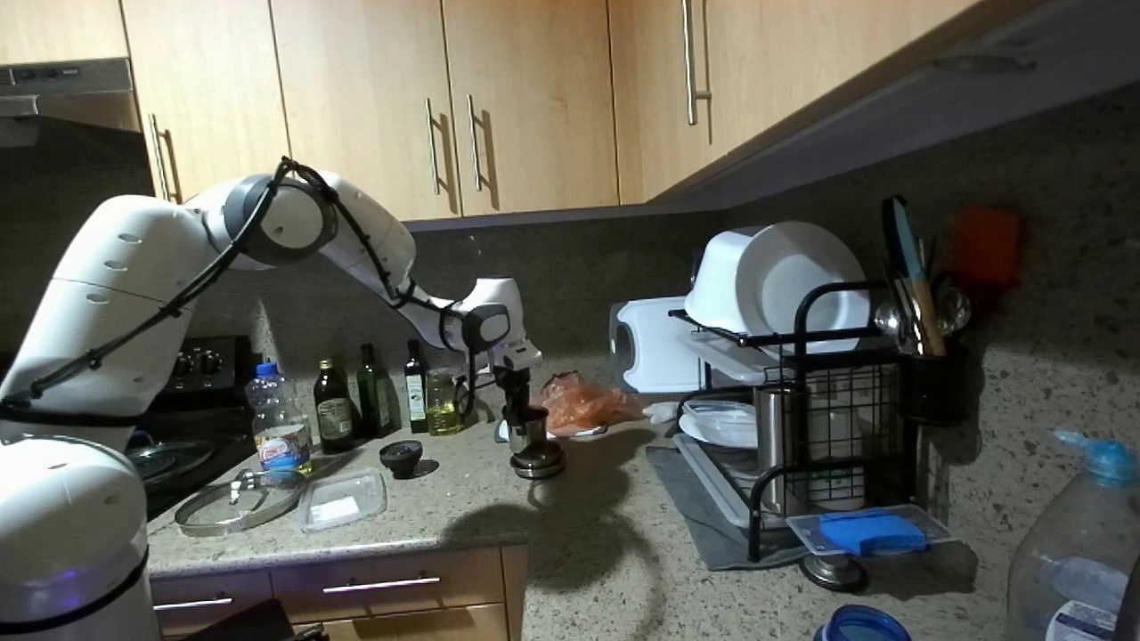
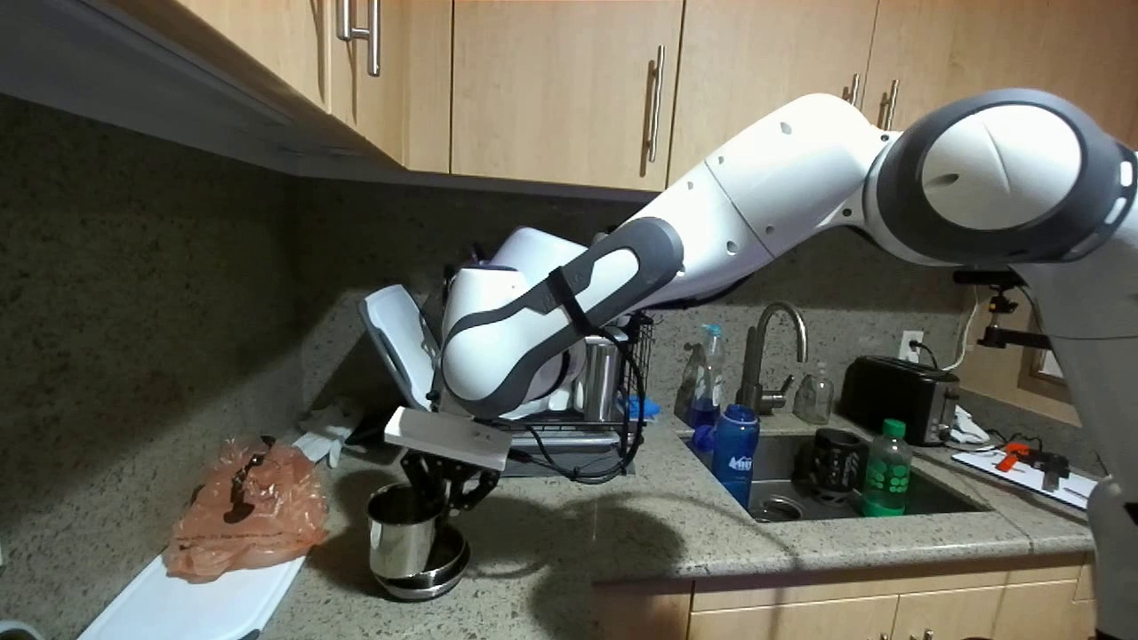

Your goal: Put the tin cup into the tin bowls

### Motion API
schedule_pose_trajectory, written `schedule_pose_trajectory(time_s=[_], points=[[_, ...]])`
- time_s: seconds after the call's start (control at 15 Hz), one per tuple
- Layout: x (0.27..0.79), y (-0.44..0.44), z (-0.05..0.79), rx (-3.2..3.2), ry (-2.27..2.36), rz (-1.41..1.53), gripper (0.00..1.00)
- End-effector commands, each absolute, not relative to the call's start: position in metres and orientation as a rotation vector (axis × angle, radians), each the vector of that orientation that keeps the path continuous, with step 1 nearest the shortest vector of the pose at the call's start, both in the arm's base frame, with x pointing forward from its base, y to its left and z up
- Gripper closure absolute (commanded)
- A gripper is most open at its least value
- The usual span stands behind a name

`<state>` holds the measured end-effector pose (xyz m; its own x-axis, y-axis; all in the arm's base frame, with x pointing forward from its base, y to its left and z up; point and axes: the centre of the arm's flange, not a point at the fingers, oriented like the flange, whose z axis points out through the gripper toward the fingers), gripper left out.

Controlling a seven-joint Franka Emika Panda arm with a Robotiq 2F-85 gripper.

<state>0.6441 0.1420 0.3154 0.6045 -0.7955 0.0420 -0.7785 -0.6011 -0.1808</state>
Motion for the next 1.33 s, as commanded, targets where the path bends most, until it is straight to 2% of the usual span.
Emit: schedule_pose_trajectory(time_s=[0.0, 1.2, 1.27], points=[[0.626, 0.132, 0.315, -2.67, 1.35, -0.115, 0.97], [0.619, 0.104, 0.297, -2.647, 1.428, -0.06, 0.97], [0.619, 0.103, 0.297, -2.643, 1.433, -0.06, 0.68]])
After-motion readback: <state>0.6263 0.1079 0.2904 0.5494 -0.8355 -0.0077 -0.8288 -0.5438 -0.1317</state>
